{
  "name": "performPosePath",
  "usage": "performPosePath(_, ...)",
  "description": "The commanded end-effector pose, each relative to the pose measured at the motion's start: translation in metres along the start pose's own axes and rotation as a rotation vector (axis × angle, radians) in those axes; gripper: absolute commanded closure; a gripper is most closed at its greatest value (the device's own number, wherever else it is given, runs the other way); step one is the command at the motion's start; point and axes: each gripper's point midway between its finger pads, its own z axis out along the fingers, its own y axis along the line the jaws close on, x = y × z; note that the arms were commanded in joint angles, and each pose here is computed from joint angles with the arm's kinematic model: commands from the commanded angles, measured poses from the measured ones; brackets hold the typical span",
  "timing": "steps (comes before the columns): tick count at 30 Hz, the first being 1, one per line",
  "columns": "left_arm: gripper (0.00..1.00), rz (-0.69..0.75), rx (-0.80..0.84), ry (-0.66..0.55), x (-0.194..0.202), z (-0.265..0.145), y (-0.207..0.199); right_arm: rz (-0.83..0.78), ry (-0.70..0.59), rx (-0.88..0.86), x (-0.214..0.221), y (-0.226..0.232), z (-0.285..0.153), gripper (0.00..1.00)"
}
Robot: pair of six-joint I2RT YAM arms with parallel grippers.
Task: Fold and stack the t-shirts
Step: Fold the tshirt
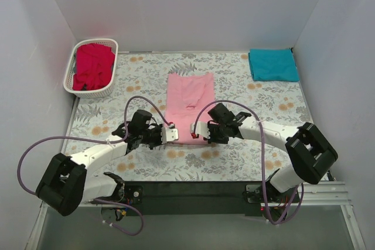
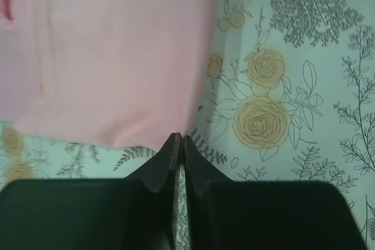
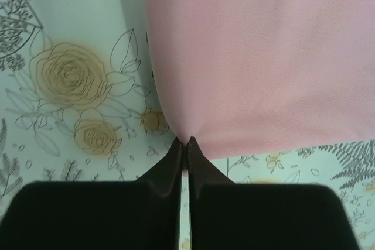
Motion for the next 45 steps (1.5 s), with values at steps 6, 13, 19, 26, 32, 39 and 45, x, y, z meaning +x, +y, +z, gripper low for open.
performPosePath(6, 1.0, -0.019, 0.047, -0.088, -0.057, -0.041, 0.001, 0.012, -0.066, -0.071, -0.028, 0.012, -0.069, 0.99)
performPosePath(13, 1.0, -0.042, 0.181, -0.131, -0.075, -0.077, -0.044, -0.009, -0.105, -0.251, -0.024, 0.069, -0.094, 0.99)
performPosePath(19, 1.0, -0.179, 0.147, -0.177, -0.104, -0.099, -0.04, 0.017, -0.135, -0.308, -0.04, 0.075, -0.115, 0.99)
performPosePath(26, 1.0, -0.226, -0.071, -0.149, -0.115, -0.082, 0.053, -0.006, -0.149, -0.224, -0.052, -0.009, -0.113, 0.99)
performPosePath(32, 1.0, -0.286, -0.156, -0.133, -0.08, -0.045, 0.148, 0.003, -0.119, -0.202, -0.041, -0.088, -0.079, 0.99)
performPosePath(39, 1.0, -0.394, -0.131, -0.036, -0.014, 0.023, 0.185, 0.085, -0.048, -0.256, -0.001, -0.128, 0.0, 0.99)
performPosePath(45, 1.0, -0.443, -0.079, 0.006, 0.011, 0.033, 0.153, 0.137, -0.036, -0.301, 0.01, -0.113, 0.019, 0.99)
